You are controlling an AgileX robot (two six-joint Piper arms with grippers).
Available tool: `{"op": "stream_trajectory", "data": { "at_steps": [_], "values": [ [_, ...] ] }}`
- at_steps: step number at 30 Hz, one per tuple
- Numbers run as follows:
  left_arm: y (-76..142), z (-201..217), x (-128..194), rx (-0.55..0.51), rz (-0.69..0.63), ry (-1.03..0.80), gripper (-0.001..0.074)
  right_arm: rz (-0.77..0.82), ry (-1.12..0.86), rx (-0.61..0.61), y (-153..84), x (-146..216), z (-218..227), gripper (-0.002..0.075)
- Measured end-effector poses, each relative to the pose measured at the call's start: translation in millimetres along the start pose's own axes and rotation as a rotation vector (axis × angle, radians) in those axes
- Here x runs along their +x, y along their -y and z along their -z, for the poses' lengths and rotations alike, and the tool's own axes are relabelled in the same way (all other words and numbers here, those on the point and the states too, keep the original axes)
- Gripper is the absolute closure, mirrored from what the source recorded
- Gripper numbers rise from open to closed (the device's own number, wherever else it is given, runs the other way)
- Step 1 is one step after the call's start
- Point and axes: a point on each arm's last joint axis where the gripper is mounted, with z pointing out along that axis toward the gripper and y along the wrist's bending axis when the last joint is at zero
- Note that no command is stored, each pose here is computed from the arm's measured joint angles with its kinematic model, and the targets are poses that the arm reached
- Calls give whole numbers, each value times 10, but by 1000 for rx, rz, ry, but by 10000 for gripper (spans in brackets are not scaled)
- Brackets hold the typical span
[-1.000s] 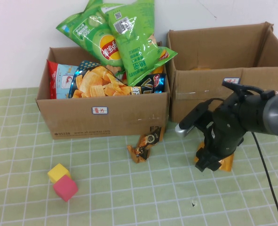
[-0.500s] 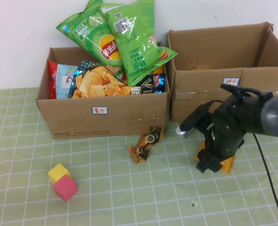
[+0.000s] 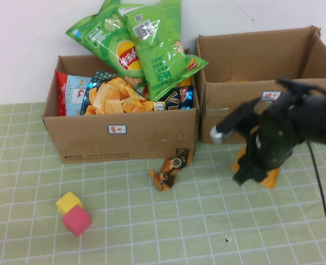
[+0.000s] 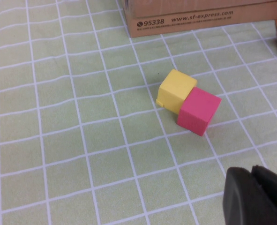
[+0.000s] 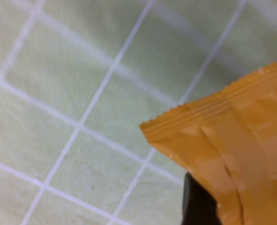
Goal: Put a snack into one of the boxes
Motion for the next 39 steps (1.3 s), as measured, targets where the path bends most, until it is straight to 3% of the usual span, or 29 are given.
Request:
{"op": "stream_trajectory", "data": {
  "at_steps": [6,11,14,17,21,25,31,36,39],
  "values": [
    [0,0,0,0,0,0,737,-42,247,53,201,-148,811,351],
    [0,0,0,0,0,0,737,-46,610,195,442,-442,1485,352],
    [0,0,0,0,0,0,737,-86,789,245,567,-630,1652,352],
    [0,0,0,0,0,0,737,-240,918,226,811,-838,1607,352],
    [0,0,0,0,-4,0,737,-531,891,154,1103,-953,1155,347],
    [0,0,0,0,-9,0,737,-840,723,156,1244,-923,626,276],
    [-4,0,1,-4,-15,-1,737,-931,587,207,1256,-867,398,250],
    [-32,1,-24,-36,-54,26,737,-916,589,136,1236,-880,682,363],
    [-32,34,-30,-42,-65,54,737,-868,581,103,1223,-840,971,527]
  ]
}}
